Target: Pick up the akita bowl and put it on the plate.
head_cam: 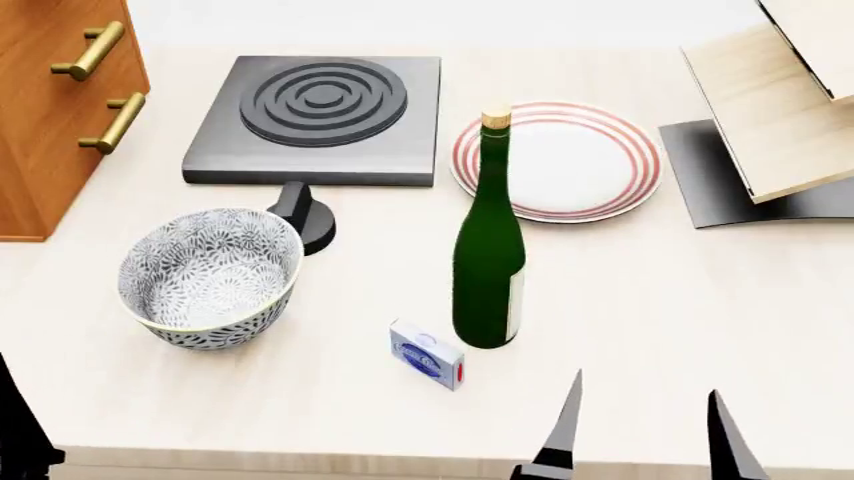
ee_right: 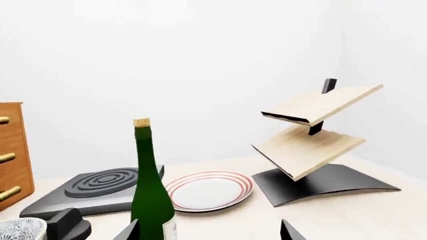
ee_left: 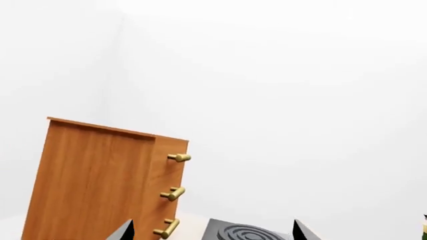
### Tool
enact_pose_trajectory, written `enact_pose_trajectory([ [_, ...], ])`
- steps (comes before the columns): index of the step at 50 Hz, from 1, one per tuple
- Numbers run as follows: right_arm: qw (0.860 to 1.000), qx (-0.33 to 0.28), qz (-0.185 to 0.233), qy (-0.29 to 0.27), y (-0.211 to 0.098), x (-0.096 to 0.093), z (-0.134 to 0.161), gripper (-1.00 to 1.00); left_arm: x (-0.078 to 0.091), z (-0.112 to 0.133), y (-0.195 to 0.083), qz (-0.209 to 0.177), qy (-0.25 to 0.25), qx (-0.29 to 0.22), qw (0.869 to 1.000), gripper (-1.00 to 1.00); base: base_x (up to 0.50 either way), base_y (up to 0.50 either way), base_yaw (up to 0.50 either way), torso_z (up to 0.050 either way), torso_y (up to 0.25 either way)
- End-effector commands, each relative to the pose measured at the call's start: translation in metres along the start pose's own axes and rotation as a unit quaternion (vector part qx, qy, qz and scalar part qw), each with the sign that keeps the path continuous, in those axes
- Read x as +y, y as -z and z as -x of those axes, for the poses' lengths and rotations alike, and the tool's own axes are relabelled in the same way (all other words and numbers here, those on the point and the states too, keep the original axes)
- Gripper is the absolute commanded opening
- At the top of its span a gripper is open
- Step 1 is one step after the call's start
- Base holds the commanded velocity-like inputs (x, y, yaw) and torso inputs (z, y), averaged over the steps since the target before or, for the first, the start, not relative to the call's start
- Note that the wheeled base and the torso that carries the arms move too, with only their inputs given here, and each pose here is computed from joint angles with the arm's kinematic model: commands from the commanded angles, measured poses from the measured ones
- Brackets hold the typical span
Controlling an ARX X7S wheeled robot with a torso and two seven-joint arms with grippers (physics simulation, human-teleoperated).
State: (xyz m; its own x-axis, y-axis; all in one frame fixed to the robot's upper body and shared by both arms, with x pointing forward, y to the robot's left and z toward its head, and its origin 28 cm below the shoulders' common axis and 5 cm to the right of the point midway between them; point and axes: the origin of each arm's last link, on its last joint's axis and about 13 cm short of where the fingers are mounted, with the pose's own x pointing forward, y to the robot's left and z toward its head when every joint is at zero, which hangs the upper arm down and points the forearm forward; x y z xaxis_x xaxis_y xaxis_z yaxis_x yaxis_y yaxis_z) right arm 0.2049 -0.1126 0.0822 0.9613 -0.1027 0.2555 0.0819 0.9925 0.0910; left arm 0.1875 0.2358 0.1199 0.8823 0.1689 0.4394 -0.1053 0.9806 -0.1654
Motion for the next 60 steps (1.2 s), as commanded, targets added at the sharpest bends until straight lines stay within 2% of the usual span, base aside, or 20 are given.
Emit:
enact_pose_trajectory([
  [1, 1.000, 0.006, -0.006, 0.001, 0.0043, -0.0005, 0.0024, 1.00, 0.0007, -0.0029, 0.0021, 0.018, -0.004, -0.008, 1.000, 1.00, 0.00, 0.00, 0.00, 0.000, 0.000],
  [11, 1.000, 0.006, -0.007, -0.007, 0.0060, 0.0025, 0.0015, 1.00, -0.0039, -0.0105, 0.0068, 0.020, 0.005, -0.005, 1.000, 1.00, 0.00, -0.02, 0.00, 0.000, 0.000],
  [60, 1.000, 0.017, -0.004, -0.011, 0.0121, 0.0037, 0.0006, 1.00, -0.0084, -0.0077, 0.0092, 0.021, 0.020, -0.003, 1.000, 1.00, 0.00, -0.12, 0.00, 0.000, 0.000],
])
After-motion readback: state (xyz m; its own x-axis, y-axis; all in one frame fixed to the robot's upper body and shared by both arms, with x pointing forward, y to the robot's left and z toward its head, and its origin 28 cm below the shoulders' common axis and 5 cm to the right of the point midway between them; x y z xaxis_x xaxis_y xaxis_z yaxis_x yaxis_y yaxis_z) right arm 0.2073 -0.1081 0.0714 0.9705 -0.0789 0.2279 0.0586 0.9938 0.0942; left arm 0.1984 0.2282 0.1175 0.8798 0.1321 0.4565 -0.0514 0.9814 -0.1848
